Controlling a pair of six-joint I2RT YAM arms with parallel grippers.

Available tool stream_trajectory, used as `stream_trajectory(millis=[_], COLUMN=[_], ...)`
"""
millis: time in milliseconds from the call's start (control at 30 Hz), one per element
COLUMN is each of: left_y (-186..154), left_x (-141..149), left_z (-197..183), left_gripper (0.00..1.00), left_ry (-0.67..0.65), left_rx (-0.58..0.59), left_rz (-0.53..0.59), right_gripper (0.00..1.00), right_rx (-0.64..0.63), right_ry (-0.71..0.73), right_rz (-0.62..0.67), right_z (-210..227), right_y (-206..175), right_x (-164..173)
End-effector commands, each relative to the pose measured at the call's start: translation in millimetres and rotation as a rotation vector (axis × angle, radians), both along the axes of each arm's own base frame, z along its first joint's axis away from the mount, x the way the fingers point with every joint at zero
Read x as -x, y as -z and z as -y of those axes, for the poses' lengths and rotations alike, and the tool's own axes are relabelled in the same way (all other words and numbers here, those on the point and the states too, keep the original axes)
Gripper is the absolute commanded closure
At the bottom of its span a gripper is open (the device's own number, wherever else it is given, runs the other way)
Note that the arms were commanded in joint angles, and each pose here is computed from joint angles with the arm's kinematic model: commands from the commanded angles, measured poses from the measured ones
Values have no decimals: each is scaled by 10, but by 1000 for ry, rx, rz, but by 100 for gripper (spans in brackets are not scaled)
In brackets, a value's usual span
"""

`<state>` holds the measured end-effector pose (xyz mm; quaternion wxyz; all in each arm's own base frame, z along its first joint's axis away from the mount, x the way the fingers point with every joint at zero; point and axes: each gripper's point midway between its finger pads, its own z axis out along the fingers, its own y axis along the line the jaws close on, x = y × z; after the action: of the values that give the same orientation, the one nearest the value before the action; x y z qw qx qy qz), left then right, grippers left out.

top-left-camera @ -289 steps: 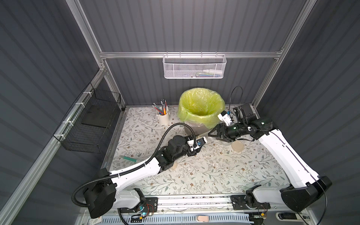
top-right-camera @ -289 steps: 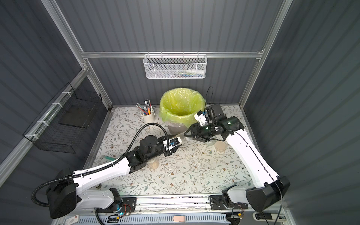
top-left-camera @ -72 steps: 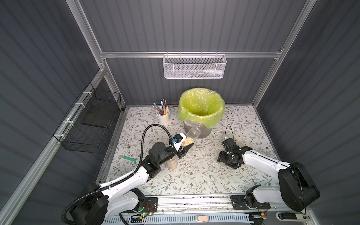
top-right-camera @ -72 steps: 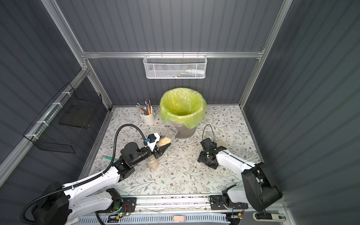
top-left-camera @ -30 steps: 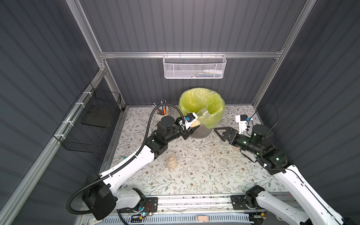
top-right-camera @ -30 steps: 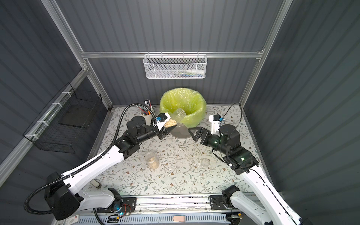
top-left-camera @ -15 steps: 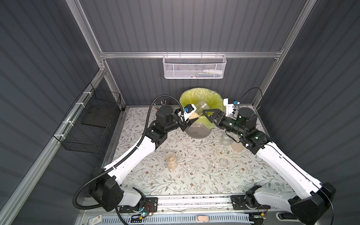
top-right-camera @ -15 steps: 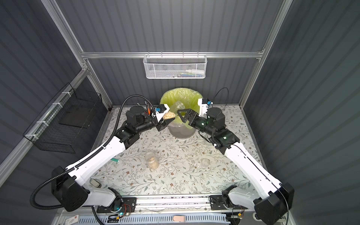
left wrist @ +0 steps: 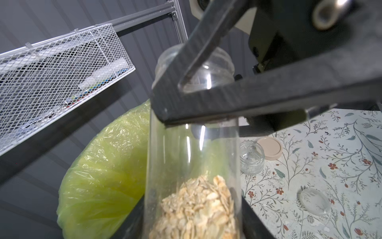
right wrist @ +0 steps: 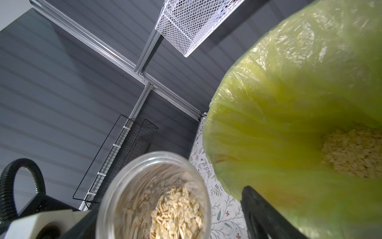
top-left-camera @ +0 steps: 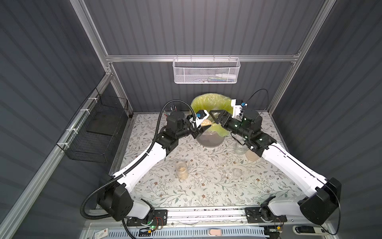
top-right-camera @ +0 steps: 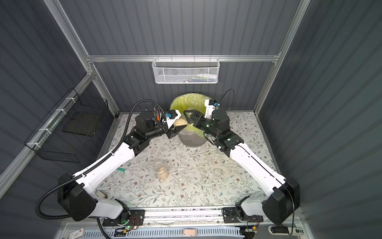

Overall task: Empty expired oatmeal from jars
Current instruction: Pour the expired oatmeal into the trash bin.

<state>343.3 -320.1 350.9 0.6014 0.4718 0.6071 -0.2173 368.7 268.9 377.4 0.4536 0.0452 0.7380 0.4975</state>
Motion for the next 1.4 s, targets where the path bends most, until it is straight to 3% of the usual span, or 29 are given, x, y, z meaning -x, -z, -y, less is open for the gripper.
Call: stream_trajectory(millis=[0,967,1067,1367], left_y=[-205,-98,-92,-111], left_x=[-14,-122,-140,-150], left_z=[10,39,35,-25], left_gripper=[98,93,85,33], left_ry=[18,30,24,-13], left_rx=[31,51,56,82], left_rz=[40,6,4,2], right_gripper=[14,31,37,53], right_rx=[-52,-63,-63,-104], right_ry=[3,-53,-43,9], right_rz=[33,-22,-26,-52], right_z=[-51,-287,-278,-204], right_y=[-127,144,156,81], right_x=[-80,-237,-255,-329])
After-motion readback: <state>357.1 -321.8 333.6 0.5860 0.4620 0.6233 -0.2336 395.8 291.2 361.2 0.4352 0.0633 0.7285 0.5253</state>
